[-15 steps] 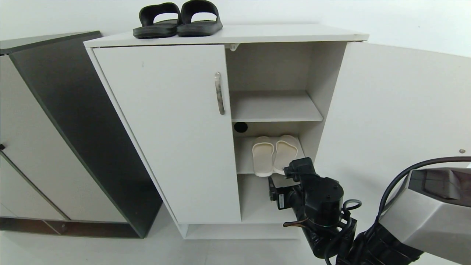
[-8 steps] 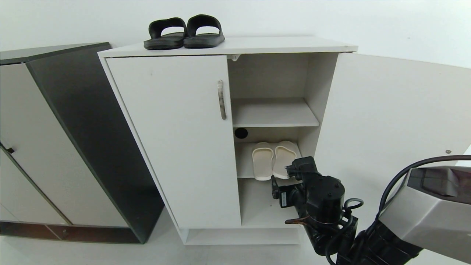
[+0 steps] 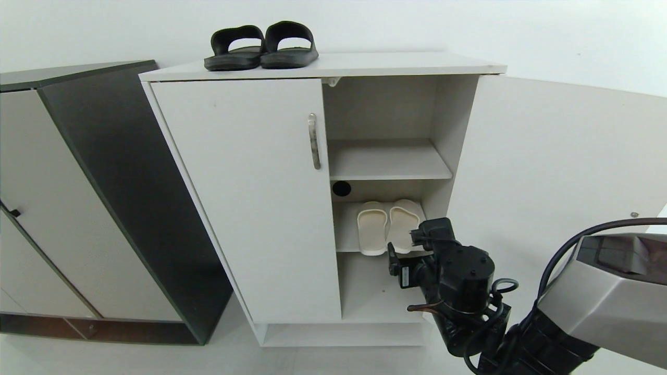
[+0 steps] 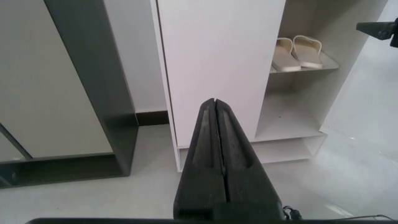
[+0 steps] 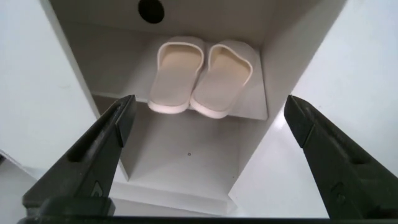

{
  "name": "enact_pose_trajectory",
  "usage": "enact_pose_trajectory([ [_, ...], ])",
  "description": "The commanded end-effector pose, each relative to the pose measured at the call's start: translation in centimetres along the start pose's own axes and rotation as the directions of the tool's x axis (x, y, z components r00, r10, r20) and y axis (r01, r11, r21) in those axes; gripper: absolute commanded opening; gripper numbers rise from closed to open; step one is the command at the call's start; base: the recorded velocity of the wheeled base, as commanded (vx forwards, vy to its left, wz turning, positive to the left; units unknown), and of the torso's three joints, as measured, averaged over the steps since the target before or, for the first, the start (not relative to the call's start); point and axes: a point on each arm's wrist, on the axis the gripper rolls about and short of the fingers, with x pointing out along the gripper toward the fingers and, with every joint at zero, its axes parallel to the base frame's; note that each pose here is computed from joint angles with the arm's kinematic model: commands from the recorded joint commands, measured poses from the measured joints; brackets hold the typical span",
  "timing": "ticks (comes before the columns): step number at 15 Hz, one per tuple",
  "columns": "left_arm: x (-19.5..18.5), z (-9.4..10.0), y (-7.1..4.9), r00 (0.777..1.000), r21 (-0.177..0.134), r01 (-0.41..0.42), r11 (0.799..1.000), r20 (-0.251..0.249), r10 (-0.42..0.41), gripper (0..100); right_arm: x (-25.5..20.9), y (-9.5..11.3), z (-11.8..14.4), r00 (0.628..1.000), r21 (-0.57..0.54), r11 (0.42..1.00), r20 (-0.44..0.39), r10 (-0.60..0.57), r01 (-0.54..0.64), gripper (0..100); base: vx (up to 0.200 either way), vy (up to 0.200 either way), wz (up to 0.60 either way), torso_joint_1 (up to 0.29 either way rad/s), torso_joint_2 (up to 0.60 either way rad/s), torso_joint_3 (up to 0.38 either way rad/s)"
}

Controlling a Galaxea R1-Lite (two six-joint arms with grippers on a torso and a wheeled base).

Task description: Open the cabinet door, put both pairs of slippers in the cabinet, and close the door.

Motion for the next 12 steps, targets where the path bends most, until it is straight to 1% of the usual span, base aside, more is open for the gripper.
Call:
enact_pose_trajectory([
  [1,0.0,0.0,0.0,1.0,0.0,0.0,1.0,-0.001,0.0,0,0.2,-0.3,-0.1,1.0,-0.003,1.0,-0.003,-0.018,0.018,100,0.0,0.2,0.0,-0.002,0.0,0.007],
  [9,0.0,0.0,0.0,1.0,0.0,0.0,1.0,-0.001,0.0,0,-0.1,-0.8,-1.2,0.999,-0.048,0.999,-0.038,-0.024,0.022,100,0.0,0.2,0.0,0.004,0.0,0.004],
  [12,0.0,0.0,0.0,1.0,-0.002,0.0,1.0,-0.001,0.0,0,-0.2,-0.9,-1.0,0.999,-0.057,0.998,-0.024,-0.022,0.021,100,0.0,0.2,0.0,0.002,0.0,0.005],
])
